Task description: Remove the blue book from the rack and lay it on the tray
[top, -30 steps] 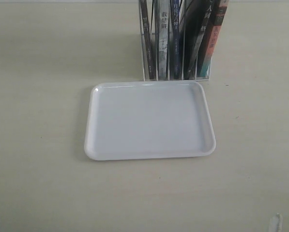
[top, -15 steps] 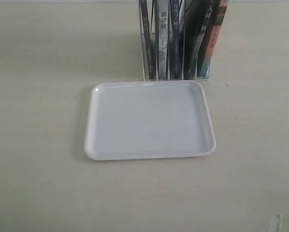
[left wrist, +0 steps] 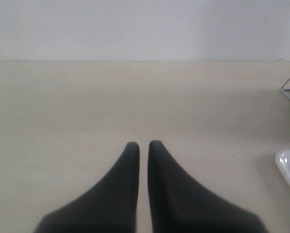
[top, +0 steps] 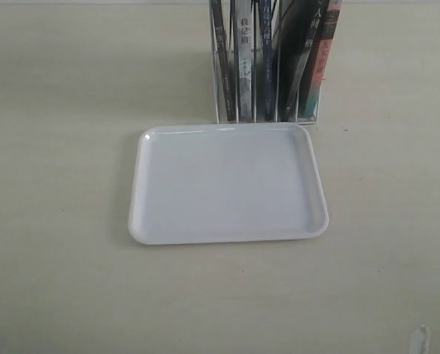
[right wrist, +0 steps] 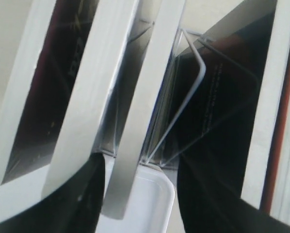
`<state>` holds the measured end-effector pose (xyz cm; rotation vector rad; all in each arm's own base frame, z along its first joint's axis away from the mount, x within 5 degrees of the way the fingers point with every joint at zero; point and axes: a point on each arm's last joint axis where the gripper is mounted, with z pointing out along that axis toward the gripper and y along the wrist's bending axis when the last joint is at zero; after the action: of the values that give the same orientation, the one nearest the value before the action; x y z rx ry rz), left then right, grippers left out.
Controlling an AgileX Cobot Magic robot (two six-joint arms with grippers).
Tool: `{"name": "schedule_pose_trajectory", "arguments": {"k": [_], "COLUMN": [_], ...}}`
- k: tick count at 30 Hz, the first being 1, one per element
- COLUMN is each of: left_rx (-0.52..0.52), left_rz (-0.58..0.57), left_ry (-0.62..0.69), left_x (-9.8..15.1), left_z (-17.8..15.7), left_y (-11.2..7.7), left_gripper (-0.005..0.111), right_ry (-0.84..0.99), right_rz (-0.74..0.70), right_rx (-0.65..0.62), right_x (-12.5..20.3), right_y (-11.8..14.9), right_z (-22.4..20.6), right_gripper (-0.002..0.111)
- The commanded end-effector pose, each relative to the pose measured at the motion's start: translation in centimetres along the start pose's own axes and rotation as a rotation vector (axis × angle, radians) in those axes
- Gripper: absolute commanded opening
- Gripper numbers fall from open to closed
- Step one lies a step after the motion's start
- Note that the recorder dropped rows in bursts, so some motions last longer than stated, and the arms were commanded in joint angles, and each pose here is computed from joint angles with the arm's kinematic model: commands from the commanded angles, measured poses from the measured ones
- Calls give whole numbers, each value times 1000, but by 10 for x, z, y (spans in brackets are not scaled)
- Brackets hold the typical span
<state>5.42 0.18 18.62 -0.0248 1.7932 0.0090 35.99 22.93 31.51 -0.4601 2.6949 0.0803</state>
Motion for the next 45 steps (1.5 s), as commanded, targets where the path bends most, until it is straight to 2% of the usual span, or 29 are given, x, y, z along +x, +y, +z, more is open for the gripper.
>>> {"name": "schedule_pose_trajectory", "arguments": {"k": [1, 8, 14, 18, 25, 27, 33, 45], "left_rx": [8, 8, 8, 8, 8, 8, 8, 8], "left_rz": [6, 6, 6, 6, 6, 6, 6, 6], "left_ry": [-4, -4, -4, -4, -4, -4, -4, -4], "left_x": [1, 1, 1, 1, 1, 1, 1, 1], "left_z": [0, 0, 0, 0, 0, 0, 0, 0], "left_y": [0, 0, 0, 0, 0, 0, 0, 0], "left_gripper": [6, 6, 6, 6, 6, 6, 6, 6], "right_ry": [3, 7, 15, 19, 21, 21, 9, -204], "right_rz": [4, 30, 29, 17, 14, 14, 14, 23], "right_rx": [-2, 5, 18, 28, 35, 35, 42, 33], "right_x": [-2, -3, -2, -2, -2, -2, -2, -2], "right_y": [2, 2, 1, 0, 0, 0, -2, -15], "right_z": [11, 16, 19, 19, 19, 19, 13, -67], "right_gripper": [45, 43, 14, 6, 4, 0, 0, 0]}}
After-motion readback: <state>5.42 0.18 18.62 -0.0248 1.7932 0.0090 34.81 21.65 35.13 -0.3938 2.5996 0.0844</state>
